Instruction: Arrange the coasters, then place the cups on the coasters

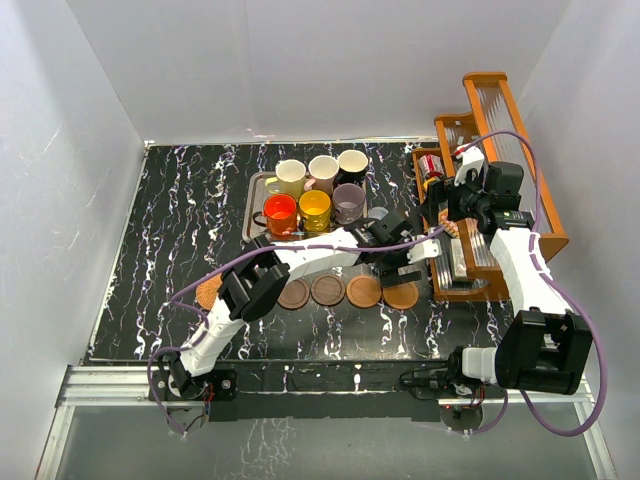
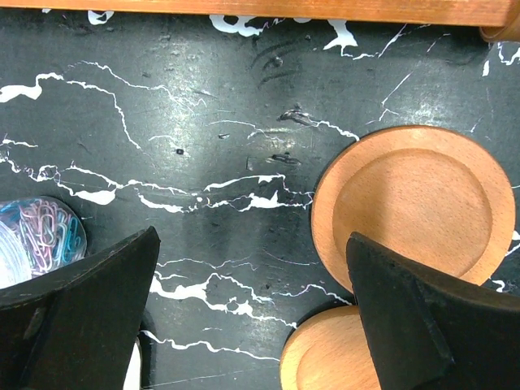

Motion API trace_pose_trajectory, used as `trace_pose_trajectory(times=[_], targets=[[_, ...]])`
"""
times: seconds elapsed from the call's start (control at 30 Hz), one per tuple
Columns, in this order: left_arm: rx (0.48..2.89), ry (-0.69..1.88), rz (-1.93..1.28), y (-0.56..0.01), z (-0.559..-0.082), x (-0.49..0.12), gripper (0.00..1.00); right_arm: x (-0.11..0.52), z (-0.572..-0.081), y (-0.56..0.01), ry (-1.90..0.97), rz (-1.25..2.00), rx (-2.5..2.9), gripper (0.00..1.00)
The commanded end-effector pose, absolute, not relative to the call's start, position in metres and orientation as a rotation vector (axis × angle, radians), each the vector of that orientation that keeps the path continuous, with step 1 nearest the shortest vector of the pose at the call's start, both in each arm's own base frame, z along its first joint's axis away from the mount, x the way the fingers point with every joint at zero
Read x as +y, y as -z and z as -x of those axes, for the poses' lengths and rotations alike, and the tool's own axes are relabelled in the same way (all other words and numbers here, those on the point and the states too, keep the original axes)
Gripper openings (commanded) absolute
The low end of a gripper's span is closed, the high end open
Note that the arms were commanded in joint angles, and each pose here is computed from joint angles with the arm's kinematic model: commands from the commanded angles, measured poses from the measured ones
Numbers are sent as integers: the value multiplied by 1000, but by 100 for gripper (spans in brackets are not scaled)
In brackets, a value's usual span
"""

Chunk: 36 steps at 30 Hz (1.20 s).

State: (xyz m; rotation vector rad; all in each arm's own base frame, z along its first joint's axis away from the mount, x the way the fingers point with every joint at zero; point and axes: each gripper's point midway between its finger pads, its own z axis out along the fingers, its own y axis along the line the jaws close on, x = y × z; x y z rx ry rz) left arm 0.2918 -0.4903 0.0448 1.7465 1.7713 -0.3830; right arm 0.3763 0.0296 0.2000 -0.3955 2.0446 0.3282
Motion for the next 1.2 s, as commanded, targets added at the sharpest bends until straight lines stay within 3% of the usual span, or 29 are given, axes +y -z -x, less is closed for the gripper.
trace_pose_trajectory(times=[0.0,0.83,1.17], targets=[[1736,367,-1751,-56,-292,-489,99,29,-382,-220,-318,400,1972,98],[1740,298,-1730,-56,-307,-470,99,28,-382,-219,-320,400,1974,99],[1754,408,-1732,-65,-292,-477,99,28,-383,-216,-322,399,1979,98]])
